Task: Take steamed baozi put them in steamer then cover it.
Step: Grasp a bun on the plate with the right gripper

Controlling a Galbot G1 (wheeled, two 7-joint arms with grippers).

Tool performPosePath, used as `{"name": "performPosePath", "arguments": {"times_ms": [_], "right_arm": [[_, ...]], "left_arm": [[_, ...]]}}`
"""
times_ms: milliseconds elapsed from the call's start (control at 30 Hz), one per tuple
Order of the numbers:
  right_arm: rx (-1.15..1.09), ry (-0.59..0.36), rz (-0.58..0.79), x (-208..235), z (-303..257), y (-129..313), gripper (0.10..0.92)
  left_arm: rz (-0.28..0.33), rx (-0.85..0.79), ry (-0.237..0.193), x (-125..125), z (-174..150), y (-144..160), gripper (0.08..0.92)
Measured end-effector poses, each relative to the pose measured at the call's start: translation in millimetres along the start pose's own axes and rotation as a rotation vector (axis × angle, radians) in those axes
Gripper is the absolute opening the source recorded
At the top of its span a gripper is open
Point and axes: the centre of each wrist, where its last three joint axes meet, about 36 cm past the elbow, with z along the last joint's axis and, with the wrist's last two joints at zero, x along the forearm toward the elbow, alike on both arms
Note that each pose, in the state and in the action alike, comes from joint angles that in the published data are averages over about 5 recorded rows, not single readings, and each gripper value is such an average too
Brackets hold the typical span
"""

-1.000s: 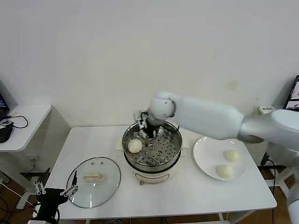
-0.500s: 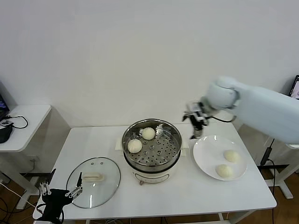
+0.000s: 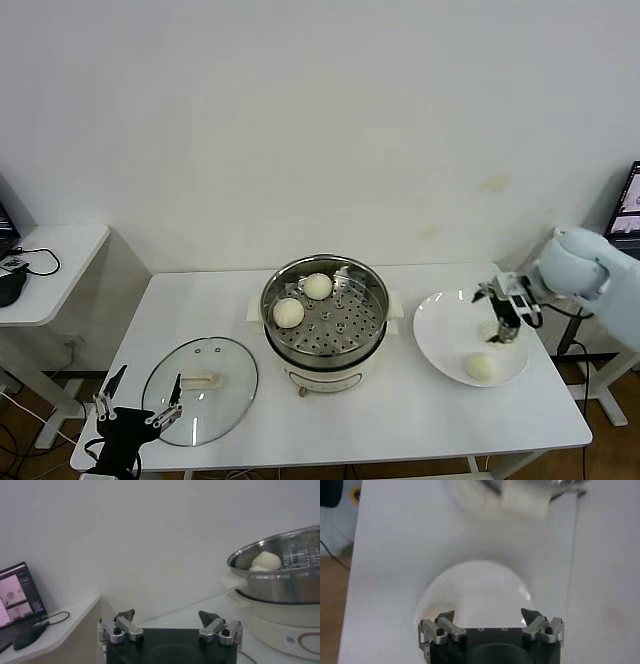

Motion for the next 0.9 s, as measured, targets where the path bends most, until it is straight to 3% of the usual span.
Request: {"name": "performPosePath", "arguments": {"times_ms": [400, 900], "right_arm": [[-0.050, 0.050, -0.066, -57, 29, 23, 0.823], [-0.086, 0.028, -0.105, -102, 23, 29, 0.822]], "left_arm": [[-0.015, -0.004, 0.018, 1, 5, 3, 0.823], [-0.022, -0.004, 0.023, 2, 6, 3, 0.823]]}}
